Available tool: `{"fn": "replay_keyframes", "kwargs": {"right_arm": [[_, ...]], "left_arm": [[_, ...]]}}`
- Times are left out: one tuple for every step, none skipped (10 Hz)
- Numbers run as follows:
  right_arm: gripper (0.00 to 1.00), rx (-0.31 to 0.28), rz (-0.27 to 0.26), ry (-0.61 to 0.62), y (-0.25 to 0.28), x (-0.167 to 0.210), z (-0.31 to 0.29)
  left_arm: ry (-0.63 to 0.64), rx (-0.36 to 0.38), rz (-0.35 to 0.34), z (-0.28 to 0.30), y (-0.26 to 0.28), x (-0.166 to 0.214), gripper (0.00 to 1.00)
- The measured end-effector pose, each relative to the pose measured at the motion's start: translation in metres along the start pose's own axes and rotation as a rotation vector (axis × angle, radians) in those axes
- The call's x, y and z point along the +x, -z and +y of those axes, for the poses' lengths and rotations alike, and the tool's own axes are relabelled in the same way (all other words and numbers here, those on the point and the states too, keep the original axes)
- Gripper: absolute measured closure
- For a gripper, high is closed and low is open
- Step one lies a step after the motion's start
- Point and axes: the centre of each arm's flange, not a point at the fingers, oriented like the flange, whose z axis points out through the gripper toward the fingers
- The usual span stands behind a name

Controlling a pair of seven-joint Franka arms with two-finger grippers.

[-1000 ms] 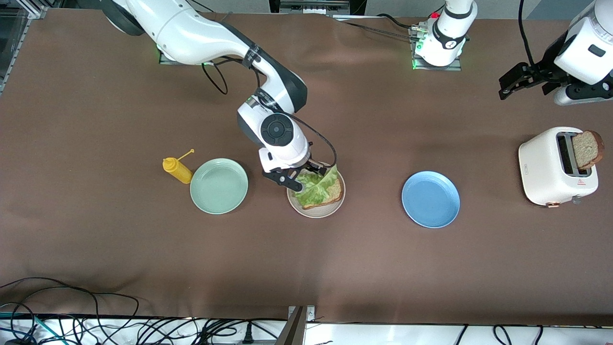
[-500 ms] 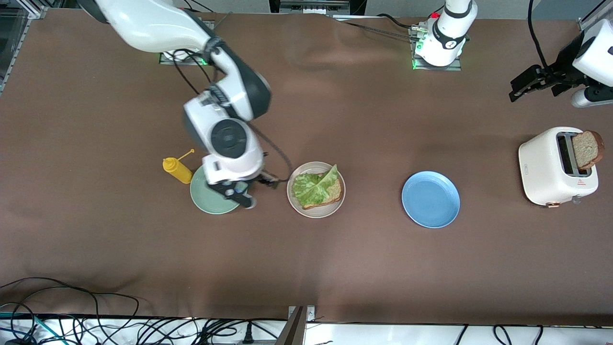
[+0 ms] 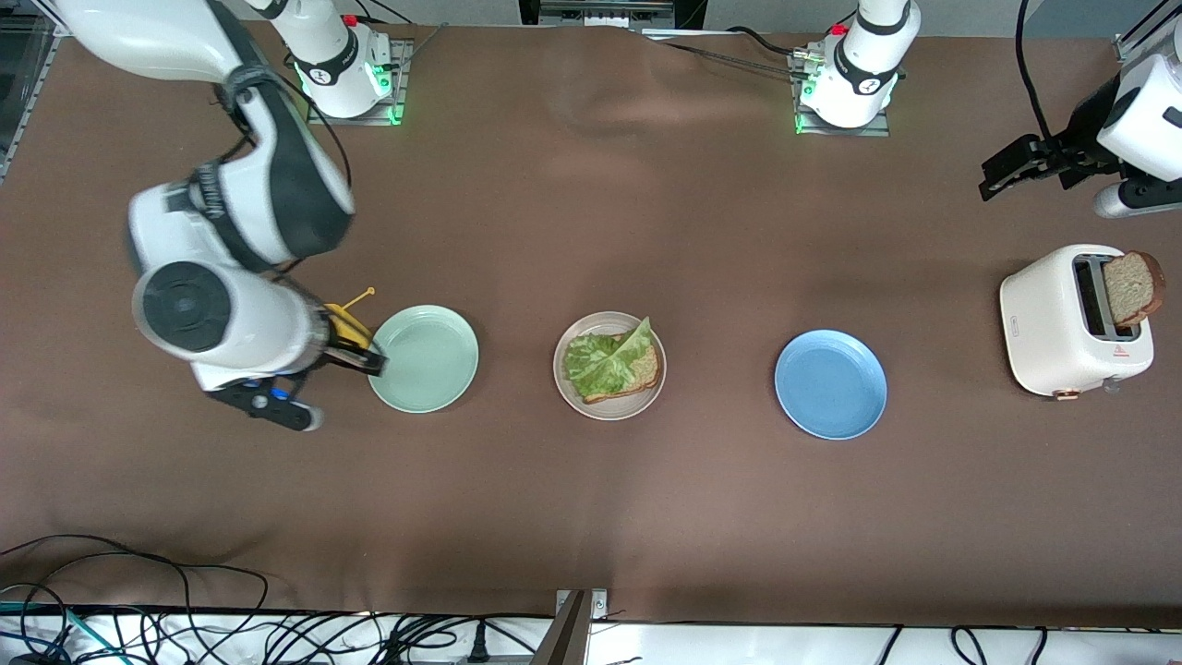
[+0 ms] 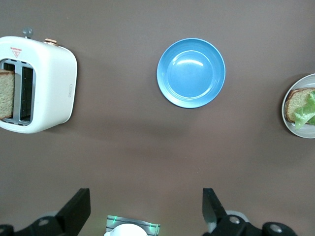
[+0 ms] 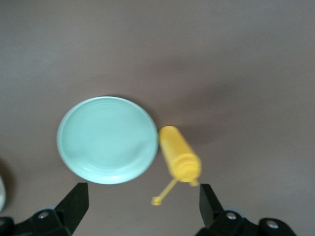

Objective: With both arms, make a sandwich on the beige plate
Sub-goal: 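Move the right gripper back toward the yellow squeeze bottle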

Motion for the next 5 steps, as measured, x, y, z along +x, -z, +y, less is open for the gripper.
{"fn": "replay_keyframes", "kwargs": {"right_arm": [[0.0,0.002,-0.016,0.061,0.004,0.011,0.035],[0.0,0.009,-0.016,0.126,0.011,0.015,0.058],[0.0,0.008,-0.016,0.174,0.017,0.014,0.066],[0.0,0.003,-0.026,0.201,0.019,0.009,0.063],[0.0,0.0,-0.035,0.212,0.019,0.006,0.059]], "left_arm": [[0.0,0.0,0.0,0.0,0.0,0.0,0.0],[-0.001,0.0,0.0,0.0,0.0,0.0,0.0],[-0.001,0.0,0.0,0.0,0.0,0.0,0.0],[-0.001,0.0,0.0,0.0,0.0,0.0,0.0],[-0.001,0.0,0.0,0.0,0.0,0.0,0.0]]}}
